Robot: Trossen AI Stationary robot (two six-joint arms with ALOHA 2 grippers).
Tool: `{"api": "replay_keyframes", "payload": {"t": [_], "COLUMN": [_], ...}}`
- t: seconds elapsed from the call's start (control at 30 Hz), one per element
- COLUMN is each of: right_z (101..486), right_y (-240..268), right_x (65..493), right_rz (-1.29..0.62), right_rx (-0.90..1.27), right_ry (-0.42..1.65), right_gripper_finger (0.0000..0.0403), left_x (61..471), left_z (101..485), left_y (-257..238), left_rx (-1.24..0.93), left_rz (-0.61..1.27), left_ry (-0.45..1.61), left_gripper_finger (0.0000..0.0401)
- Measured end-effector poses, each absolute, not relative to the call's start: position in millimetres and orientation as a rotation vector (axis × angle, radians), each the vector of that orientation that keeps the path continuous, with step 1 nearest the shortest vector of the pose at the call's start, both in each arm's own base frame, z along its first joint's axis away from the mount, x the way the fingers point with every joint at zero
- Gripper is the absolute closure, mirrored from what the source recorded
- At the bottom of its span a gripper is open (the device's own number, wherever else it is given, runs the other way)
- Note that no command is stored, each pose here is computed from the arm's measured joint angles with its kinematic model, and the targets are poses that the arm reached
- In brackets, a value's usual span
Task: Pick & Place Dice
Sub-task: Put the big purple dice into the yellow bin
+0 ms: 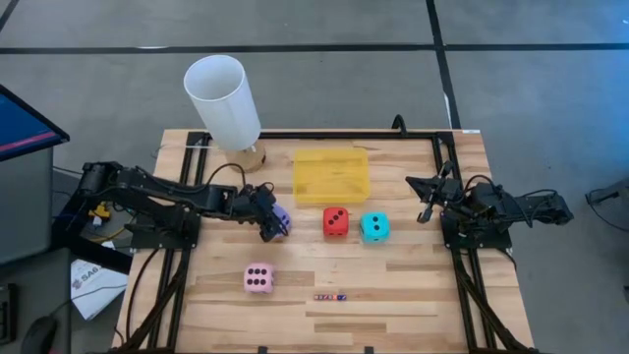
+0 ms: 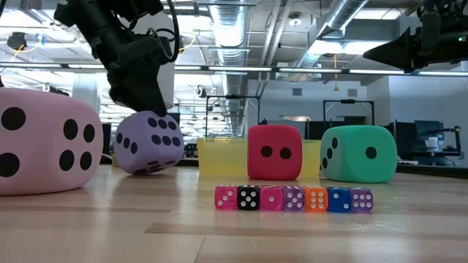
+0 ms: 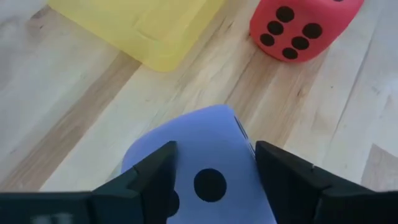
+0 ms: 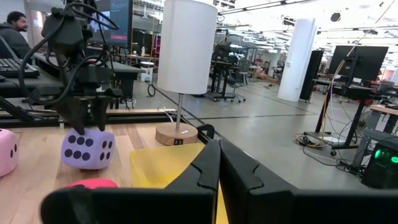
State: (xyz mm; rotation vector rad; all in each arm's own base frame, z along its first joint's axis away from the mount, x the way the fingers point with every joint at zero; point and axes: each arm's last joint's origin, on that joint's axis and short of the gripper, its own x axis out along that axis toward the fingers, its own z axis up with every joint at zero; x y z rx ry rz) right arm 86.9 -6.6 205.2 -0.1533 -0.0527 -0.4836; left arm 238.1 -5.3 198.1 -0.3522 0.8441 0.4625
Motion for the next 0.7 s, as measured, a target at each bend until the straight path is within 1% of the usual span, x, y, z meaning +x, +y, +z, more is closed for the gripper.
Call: {"api": "replay_keyframes", "payload": {"t": [0.13,0.27,0.43,0.7], "right_z": [205.2,205.2,205.2,205.2], "right_y": [-6.6,-6.6,-6.6,-6.6], "right_x": [86.9,86.8,86.9,86.8], "right_rz": [-0.483,-0.483,-0.483,-0.484], "right_rx": [-0.153,-0.153,-0.153,-0.153], "right_ry": [-0.053,-0.053,-0.053,-0.053], "right_gripper_finger": [0.0400,0.0400,0.0400,0.0400], "left_x": [238.9,239.9,239.1,238.4], "left_z": [197.9,198.2,197.6,196.7], "left_y": [-5.3,-5.4,-5.3,-8.7], "left_rx": [-0.354,-0.359,-0.356,-0.323], "left_rz": [0.462,0.457,0.461,0.430], "left_ry": [0.831,0.818,0.827,0.843], "left_gripper_finger": [0.0208,0.0195,0.0165,0.0104]}}
